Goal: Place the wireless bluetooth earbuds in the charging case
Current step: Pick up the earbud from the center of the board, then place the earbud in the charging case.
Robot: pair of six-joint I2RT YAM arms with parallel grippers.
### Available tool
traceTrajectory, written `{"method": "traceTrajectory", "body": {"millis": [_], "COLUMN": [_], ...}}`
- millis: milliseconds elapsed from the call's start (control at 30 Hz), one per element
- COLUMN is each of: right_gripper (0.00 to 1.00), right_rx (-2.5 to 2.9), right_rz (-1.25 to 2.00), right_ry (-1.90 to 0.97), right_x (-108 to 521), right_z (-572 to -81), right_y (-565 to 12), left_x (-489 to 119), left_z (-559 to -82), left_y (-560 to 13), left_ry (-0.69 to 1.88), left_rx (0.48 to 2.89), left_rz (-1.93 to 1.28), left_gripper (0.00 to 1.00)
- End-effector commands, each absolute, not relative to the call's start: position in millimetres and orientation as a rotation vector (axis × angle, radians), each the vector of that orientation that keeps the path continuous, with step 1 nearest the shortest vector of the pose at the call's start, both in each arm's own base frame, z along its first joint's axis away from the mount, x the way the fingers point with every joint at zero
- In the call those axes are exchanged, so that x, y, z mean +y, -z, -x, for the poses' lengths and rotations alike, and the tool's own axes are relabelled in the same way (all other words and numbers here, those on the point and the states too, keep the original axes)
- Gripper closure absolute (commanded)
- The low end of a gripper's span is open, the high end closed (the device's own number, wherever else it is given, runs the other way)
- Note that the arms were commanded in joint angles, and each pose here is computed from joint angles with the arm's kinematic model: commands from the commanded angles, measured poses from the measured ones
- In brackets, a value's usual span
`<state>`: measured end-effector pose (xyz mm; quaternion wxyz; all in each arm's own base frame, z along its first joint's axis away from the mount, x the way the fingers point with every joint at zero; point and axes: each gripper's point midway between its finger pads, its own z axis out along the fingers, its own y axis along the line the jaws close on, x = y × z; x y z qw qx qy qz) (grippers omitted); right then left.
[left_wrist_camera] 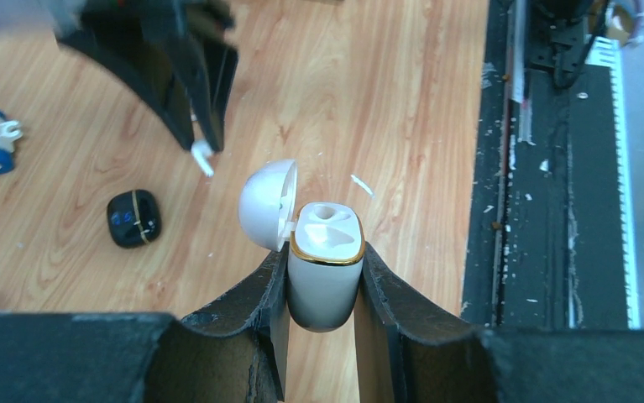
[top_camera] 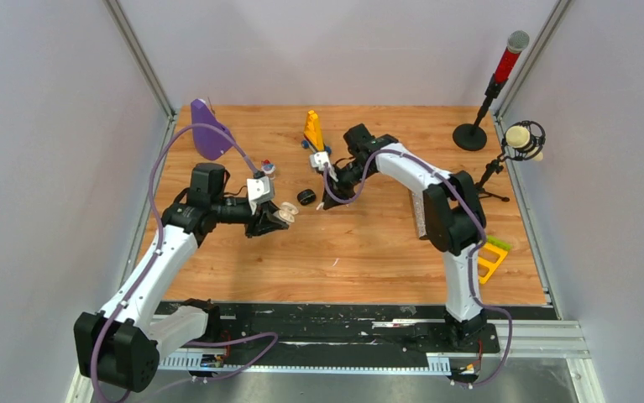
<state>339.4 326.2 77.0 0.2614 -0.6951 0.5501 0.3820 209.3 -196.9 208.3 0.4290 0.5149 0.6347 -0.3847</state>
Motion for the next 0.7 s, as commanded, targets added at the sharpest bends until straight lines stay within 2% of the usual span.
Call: {"method": "traceTrajectory", "body": {"millis": [0, 333, 667], "right_gripper": [0.90, 0.92, 0.95], "right_rx": [1.646, 1.955, 2.194], "right_rz": [1.633, 1.266, 1.047], "right_ry": [-1.151, -1.310, -1.465], "right_x": [322, 314, 332], "right_z": [-321, -288, -268], "right_y": [-164, -242, -250], "left_x": [-193, -198, -201], "left_z": [-235, -254, -264], "left_y": [-214, -210, -215], "left_ry": [0.840, 0.708, 0.592], "left_rx": [1.585, 1.601, 1.587], "left_rz": [-1.212, -1.238, -1.295], "left_gripper": [1.00, 1.00, 1.00]}}
